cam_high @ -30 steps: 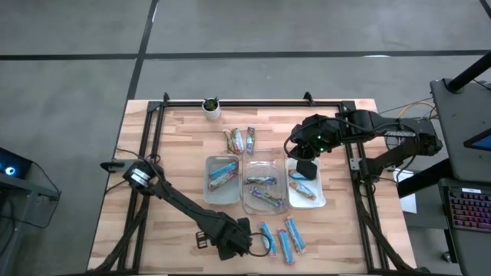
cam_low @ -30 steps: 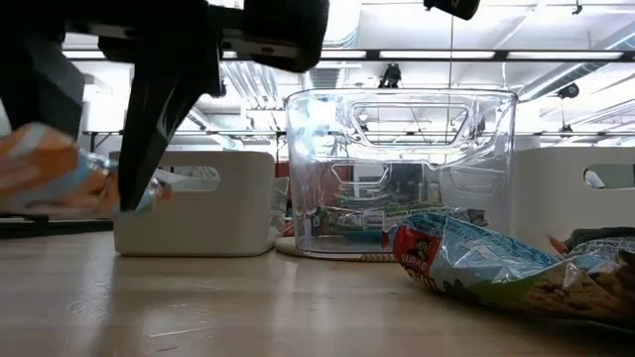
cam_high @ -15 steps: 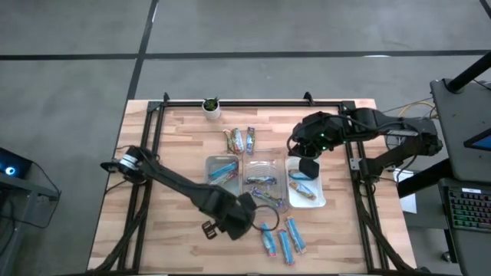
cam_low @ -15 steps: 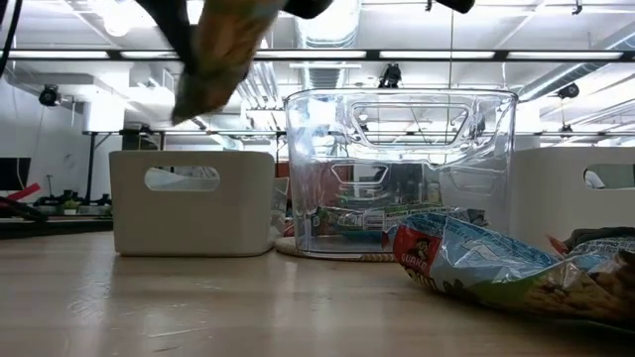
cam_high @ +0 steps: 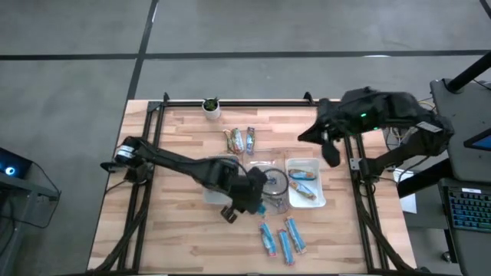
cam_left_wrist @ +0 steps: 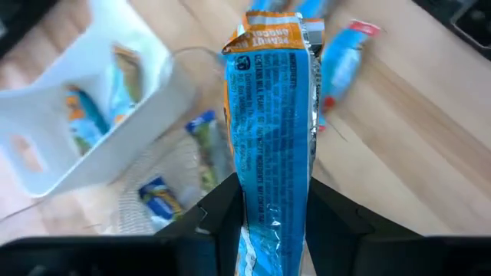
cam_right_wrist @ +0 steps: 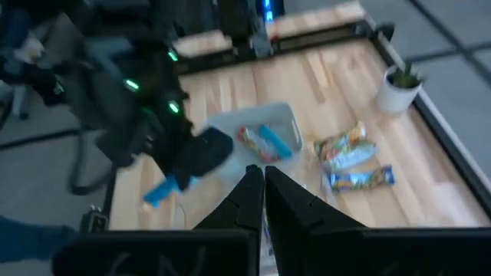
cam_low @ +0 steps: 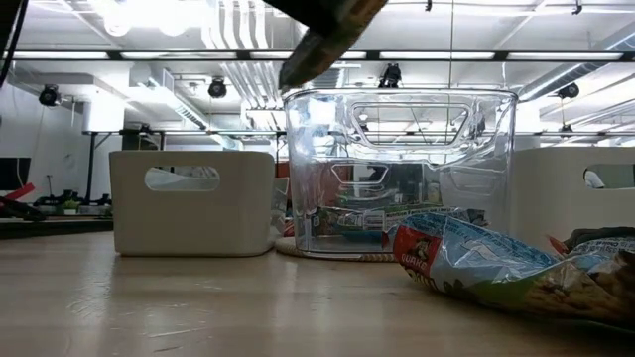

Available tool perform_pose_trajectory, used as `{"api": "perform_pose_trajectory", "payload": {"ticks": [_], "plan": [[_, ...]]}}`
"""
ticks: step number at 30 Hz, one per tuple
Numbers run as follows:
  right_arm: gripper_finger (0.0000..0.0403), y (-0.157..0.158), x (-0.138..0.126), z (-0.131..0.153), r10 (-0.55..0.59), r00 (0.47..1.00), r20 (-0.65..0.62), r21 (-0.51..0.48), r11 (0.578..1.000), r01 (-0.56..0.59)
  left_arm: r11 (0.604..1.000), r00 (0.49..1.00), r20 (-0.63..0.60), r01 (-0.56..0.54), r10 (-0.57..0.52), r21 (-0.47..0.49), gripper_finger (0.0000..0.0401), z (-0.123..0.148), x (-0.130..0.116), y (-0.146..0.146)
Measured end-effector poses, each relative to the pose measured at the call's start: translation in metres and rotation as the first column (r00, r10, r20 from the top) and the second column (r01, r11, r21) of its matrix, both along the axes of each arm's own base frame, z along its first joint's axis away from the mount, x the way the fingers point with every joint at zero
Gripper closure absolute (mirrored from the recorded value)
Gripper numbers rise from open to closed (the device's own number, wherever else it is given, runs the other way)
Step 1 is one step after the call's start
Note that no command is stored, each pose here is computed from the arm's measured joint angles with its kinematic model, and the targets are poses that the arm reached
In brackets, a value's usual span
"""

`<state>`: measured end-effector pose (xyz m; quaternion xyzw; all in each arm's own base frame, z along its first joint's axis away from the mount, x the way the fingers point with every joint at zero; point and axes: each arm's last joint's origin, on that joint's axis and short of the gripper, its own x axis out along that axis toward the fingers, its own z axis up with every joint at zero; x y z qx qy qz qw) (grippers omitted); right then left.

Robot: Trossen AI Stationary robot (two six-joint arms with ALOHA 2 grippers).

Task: Pick and place Granola Bars by type
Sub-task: Put the left yellow granola bar into the white bin

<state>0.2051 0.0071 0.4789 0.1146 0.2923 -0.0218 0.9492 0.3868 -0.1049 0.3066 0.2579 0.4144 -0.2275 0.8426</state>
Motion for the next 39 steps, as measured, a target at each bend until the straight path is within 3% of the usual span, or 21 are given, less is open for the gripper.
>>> {"api": "perform_pose_trajectory", "payload": {"ticks": [7,15,30,39], "plan": [[0.0394,-0.003,-0.027,0.030,-0.042,0.996,0.083,-0.055,0.997,0.047,0.992,0.985,0.129,-0.112,0.119,-0.065,0.0296,0.019,0.008,0.031],[0.0394,-0.005,-0.047,0.045,-0.065,0.990,0.122,-0.083,0.994,0.075,0.970,0.944,0.246,-0.186,0.221,-0.157,0.0296,0.039,0.012,0.049],[0.0394,-0.006,-0.051,0.046,-0.075,0.990,0.118,-0.124,0.988,0.089,0.892,0.845,0.347,-0.285,0.406,-0.350,0.0295,0.082,0.017,0.067],[0.0394,-0.006,-0.051,0.046,-0.075,0.990,0.118,-0.124,0.988,0.089,0.823,0.776,0.376,-0.304,0.506,-0.480,0.0295,0.092,0.022,0.076]]}}
